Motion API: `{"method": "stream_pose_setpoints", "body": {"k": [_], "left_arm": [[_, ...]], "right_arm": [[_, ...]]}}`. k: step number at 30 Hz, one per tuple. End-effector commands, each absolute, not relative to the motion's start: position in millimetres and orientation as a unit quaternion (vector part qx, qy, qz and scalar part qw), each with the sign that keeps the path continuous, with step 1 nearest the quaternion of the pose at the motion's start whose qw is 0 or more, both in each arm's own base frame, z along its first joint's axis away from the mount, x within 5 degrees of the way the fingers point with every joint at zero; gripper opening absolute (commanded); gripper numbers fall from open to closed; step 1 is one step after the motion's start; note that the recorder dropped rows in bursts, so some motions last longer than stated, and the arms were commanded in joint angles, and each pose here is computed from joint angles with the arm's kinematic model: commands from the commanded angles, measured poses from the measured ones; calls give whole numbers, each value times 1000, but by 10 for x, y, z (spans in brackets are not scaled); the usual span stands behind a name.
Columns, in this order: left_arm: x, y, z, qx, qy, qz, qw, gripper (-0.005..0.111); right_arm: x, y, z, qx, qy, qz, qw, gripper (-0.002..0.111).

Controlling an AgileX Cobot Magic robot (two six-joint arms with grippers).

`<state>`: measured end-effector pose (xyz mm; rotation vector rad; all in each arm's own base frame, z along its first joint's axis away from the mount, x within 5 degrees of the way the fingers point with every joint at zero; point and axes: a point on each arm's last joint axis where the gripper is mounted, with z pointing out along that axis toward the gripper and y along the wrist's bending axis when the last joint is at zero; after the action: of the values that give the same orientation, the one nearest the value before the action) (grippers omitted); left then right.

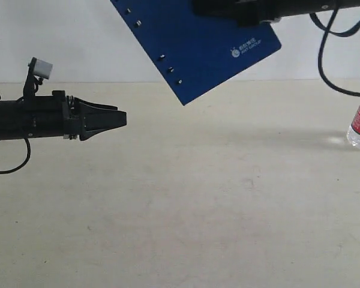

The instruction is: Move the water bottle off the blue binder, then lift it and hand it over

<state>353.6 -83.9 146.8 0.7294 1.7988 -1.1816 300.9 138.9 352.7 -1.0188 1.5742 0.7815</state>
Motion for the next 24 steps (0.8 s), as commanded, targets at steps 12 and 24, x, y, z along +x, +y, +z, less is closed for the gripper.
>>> {"method": "stream_pose_setpoints", "body": {"k": [12,24], "left_arm": [[3519,-818,1483,281,718,-478,421,59],[3526,-789,1483,265,724,-484,414,59]], "right_arm": [[1985,951,2513,-360,741,215,525,0],[2252,895,2014,-328,821,171,436,0]]}}
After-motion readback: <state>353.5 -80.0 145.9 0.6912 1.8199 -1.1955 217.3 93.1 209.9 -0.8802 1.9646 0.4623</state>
